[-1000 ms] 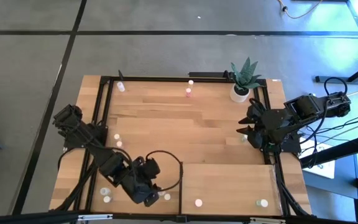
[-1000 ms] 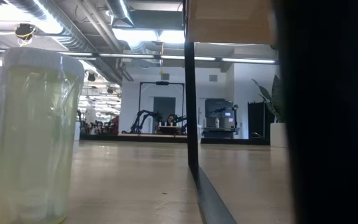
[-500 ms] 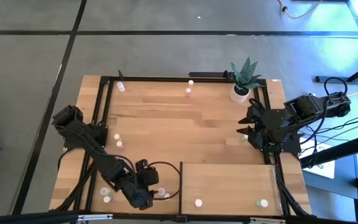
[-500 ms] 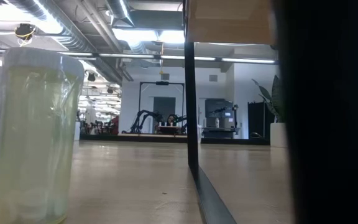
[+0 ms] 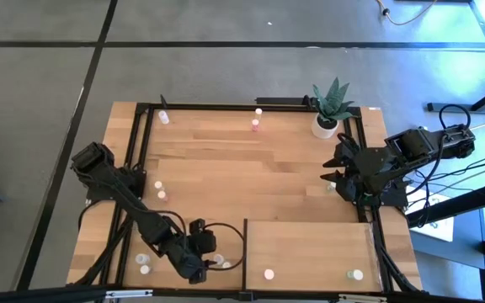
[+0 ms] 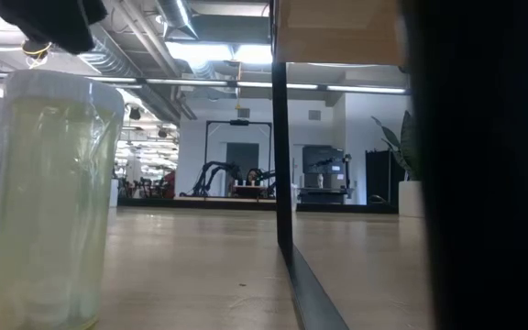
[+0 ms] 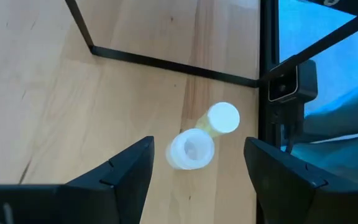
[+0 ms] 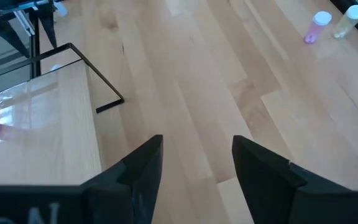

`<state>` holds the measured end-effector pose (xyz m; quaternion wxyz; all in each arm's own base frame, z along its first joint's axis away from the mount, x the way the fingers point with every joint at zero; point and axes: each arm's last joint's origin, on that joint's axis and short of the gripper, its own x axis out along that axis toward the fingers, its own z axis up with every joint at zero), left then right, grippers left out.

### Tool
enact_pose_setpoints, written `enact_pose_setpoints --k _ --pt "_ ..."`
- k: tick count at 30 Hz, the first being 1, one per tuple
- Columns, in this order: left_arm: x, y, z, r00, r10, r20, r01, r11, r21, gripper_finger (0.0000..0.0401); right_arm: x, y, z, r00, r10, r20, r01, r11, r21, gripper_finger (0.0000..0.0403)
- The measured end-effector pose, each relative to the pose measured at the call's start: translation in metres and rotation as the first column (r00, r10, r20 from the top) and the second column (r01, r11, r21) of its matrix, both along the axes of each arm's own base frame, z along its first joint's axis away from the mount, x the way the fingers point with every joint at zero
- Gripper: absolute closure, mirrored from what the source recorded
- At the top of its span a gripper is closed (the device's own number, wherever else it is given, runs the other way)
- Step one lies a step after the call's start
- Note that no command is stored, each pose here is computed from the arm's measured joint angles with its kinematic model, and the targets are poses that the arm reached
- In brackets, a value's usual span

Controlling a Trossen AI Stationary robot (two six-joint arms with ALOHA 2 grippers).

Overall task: Pick and place medicine bottles onto shelf by color
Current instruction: Put the bottom right transparent pill bottle on the shelf

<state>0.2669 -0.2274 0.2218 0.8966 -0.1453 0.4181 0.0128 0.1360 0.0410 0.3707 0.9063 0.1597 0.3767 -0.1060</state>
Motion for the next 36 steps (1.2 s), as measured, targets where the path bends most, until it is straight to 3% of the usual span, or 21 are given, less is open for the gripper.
enact_pose_setpoints --k 20,36 --pt "0.003 -0.004 -0.032 0.994 -0.107 -0.002 0.107 0.994 0.020 0.0158 0.000 0.000 0.000 1.000 -0.005 0.003 0.005 1.000 -0.005 0.0208" --pt "0.006 -0.007 -0.043 0.994 -0.106 -0.017 0.107 0.994 0.038 0.0158 0.000 0.000 0.000 1.000 -0.006 0.005 0.006 1.000 -0.006 0.0208"
